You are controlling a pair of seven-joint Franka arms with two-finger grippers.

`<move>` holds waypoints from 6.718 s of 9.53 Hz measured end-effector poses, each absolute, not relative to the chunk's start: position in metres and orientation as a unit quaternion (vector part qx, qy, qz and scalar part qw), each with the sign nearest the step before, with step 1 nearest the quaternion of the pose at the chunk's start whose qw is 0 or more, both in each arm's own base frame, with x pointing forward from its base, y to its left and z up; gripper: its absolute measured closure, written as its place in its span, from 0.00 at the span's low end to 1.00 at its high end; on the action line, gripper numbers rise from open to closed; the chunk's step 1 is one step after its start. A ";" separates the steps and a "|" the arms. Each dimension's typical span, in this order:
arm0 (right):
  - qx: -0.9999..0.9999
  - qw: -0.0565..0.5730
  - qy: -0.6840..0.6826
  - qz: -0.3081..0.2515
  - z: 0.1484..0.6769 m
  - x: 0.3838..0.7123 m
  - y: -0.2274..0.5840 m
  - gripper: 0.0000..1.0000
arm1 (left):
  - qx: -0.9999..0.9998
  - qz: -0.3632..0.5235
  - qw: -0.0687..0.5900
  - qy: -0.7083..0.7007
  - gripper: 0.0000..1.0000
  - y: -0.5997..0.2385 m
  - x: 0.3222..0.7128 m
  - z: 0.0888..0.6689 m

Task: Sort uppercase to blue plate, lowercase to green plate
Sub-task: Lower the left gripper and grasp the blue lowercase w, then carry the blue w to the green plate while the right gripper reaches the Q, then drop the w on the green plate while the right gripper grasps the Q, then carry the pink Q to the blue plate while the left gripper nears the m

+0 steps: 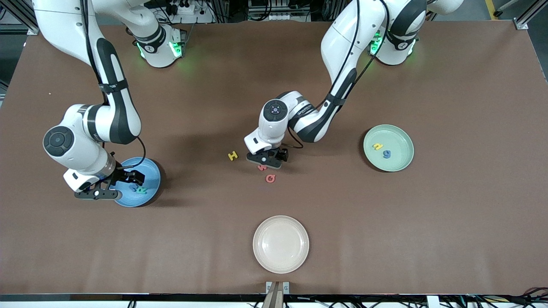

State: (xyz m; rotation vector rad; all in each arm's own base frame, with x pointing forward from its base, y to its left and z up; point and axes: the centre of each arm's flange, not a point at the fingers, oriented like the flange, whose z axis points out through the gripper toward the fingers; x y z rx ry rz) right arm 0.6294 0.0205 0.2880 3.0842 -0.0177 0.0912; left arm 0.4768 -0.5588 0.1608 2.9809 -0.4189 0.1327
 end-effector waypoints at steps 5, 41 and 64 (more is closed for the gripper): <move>0.999 0.028 -0.006 0.030 0.288 0.629 0.020 0.00 | 0.986 0.045 0.069 -0.142 0.33 -0.565 0.474 0.165; 0.985 -0.044 -0.164 0.042 0.192 0.598 0.476 0.00 | 0.940 -0.072 -0.011 -0.334 0.59 -0.215 0.507 0.238; 0.981 -0.043 -0.185 0.038 0.183 0.581 0.497 0.63 | 0.964 -0.034 -0.005 -0.265 0.00 -0.205 0.499 0.239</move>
